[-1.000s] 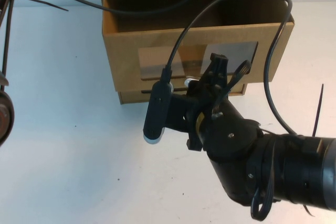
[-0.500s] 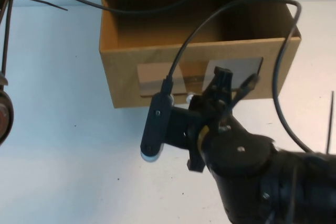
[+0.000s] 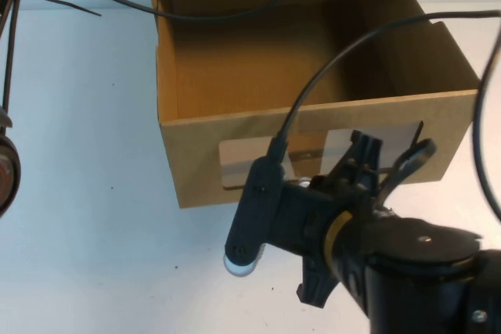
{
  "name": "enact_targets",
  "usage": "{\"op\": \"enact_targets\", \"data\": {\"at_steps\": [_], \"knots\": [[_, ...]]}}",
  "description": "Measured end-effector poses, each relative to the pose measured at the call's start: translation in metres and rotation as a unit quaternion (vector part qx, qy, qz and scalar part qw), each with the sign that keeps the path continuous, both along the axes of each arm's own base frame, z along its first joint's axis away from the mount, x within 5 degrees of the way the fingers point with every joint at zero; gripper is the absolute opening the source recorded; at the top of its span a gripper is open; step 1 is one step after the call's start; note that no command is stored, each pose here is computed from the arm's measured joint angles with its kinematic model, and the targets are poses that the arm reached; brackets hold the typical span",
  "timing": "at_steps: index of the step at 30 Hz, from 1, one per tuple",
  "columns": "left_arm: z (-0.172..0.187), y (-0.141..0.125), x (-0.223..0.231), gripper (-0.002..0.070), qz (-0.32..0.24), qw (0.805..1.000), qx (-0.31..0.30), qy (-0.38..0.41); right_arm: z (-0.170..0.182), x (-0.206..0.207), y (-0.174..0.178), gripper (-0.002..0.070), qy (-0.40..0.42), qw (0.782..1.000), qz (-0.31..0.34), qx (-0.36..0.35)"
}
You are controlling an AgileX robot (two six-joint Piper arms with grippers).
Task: Open the shoe box
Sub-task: 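Pull the top drawer of the cardboard box fully open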
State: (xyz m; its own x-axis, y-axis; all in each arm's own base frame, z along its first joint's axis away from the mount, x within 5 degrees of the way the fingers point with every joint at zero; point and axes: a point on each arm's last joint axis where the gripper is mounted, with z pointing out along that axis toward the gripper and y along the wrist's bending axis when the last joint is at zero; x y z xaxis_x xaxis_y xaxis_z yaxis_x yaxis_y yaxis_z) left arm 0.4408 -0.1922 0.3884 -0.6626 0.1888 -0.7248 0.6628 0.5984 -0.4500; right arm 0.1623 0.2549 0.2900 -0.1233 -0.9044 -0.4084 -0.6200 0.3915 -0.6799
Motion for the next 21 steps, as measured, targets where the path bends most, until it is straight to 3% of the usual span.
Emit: {"op": "enact_targets", "data": {"at_steps": [4,9,12,15,21], "knots": [[0.0,0.0,0.0,-0.0005,0.0,1.0,0.0,0.0,0.005,-0.006,-0.007,0.0045,0.033,0.999,-0.019,0.026],[0.003,0.001,-0.001,-0.0005,0.001,1.0,-0.001,-0.004,0.016,-0.018,-0.021,0.0289,0.089,0.992,-0.052,0.07],[0.008,0.003,-0.003,-0.0005,0.006,1.0,0.007,-0.013,0.028,-0.023,-0.03,0.0382,0.094,0.989,-0.055,0.096],[0.014,0.006,-0.008,-0.0005,0.009,1.0,0.017,-0.022,0.045,-0.027,-0.041,0.0382,0.096,0.985,-0.065,0.124],[0.047,0.015,-0.03,-0.0005,0.012,0.998,0.031,-0.06,0.089,-0.038,-0.068,0.0296,0.094,0.975,-0.078,0.185]]}}
